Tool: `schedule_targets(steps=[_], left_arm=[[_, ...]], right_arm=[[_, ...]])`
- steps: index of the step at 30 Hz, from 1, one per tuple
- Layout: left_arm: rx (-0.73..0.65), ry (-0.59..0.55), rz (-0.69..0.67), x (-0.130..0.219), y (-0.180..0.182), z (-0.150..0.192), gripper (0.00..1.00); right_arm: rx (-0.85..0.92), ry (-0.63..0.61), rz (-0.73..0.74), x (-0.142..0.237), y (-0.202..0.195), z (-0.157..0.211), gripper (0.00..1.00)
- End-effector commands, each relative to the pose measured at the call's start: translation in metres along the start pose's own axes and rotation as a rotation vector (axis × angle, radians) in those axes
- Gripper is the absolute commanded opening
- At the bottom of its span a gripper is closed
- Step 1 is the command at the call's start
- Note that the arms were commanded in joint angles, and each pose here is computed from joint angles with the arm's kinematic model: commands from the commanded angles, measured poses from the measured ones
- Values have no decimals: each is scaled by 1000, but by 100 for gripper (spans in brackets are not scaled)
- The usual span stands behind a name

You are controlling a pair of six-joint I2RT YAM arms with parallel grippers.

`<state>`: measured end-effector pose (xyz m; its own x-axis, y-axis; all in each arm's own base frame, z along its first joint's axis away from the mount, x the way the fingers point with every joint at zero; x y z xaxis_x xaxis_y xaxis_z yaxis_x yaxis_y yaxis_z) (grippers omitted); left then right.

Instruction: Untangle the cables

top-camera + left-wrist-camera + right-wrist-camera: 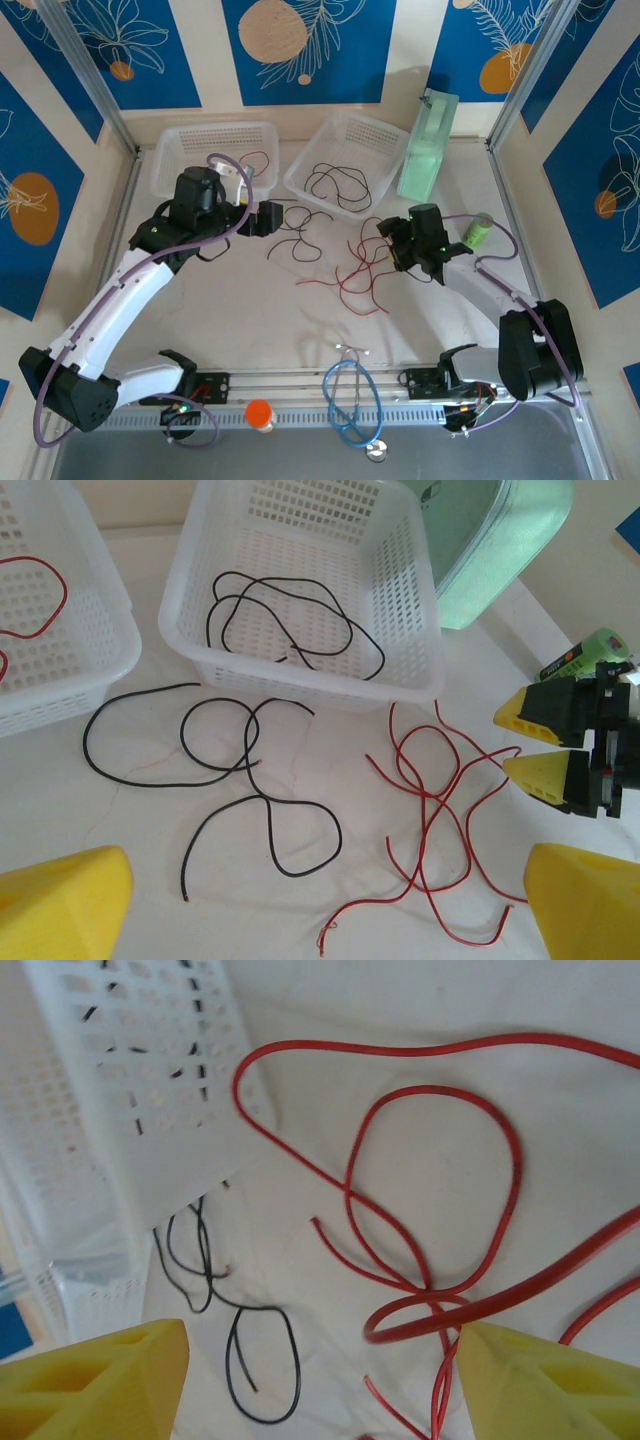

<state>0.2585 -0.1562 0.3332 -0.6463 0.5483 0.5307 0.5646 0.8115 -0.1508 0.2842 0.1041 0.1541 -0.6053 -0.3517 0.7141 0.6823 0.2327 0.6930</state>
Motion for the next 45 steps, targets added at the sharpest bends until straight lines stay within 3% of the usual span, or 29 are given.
schedule_targets(steps=[1,14,20,29,36,45], left_arm=[[-34,0,24,8,-6,0,100],[-43,21,75,3,-16,-1,98],[-64,34,86,3,-23,0,97],[-179,52,239,-4,-57,9,94],[-367,36,339,-30,-100,19,90],[-458,-81,445,-59,-142,1,86]], right_arm=[[-54,-87,2,-2,3,-3,70],[-28,-183,-6,-26,11,-17,37],[13,-167,-49,-29,21,-16,0],[260,-166,-230,29,46,-6,0],[555,-12,-381,102,72,9,0],[679,106,-532,172,91,24,0]])
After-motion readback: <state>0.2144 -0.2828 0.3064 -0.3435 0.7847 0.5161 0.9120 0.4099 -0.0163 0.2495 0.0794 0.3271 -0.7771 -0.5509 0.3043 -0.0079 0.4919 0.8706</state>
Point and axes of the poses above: each hand's point on the last joint's axis, 136 mm out from that joint toward the fingers, its own x axis back along the fingers, its own y axis along the line the jaws close on, z = x × y, the point moved 7 cm from there along x, back along the fingers, and after that the axes turned 11 degrees about -x, right-handed, at the moved point
